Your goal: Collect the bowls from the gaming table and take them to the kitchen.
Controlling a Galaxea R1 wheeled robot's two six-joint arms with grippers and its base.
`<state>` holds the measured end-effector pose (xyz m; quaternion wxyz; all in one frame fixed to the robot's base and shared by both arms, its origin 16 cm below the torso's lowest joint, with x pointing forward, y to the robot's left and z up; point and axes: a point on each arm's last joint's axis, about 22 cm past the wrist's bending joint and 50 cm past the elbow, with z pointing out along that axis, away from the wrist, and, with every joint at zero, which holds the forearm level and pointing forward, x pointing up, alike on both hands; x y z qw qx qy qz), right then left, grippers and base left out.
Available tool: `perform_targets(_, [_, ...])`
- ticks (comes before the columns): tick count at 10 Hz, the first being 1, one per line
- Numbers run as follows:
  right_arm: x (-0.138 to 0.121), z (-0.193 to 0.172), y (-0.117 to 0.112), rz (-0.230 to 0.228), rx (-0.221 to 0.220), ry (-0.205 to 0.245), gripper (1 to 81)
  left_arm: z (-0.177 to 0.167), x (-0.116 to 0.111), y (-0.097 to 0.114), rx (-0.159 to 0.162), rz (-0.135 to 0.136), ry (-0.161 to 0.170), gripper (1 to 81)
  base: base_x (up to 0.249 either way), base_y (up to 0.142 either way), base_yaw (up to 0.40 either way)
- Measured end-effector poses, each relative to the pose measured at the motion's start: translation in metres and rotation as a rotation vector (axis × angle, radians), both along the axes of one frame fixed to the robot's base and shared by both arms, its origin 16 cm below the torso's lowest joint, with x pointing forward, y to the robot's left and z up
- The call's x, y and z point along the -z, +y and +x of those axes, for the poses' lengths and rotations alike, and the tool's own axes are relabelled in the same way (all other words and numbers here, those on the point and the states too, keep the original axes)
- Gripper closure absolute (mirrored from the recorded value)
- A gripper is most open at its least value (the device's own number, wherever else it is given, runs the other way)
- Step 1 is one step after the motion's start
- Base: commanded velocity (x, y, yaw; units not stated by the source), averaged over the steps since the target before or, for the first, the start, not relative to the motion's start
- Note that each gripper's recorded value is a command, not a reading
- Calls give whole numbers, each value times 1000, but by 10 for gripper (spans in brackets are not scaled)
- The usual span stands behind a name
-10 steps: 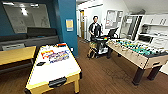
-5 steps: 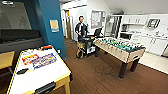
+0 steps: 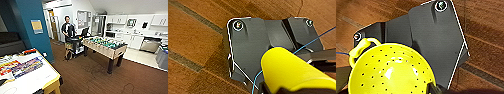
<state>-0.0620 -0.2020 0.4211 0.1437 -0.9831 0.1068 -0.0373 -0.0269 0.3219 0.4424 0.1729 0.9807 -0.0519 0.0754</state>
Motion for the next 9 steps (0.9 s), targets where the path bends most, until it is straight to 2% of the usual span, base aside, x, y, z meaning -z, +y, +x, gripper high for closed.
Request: perform_targets(9, [0,-2,3,4,-1,2,811,-1,1,-6,0,-6,2,811,0,0,-397])
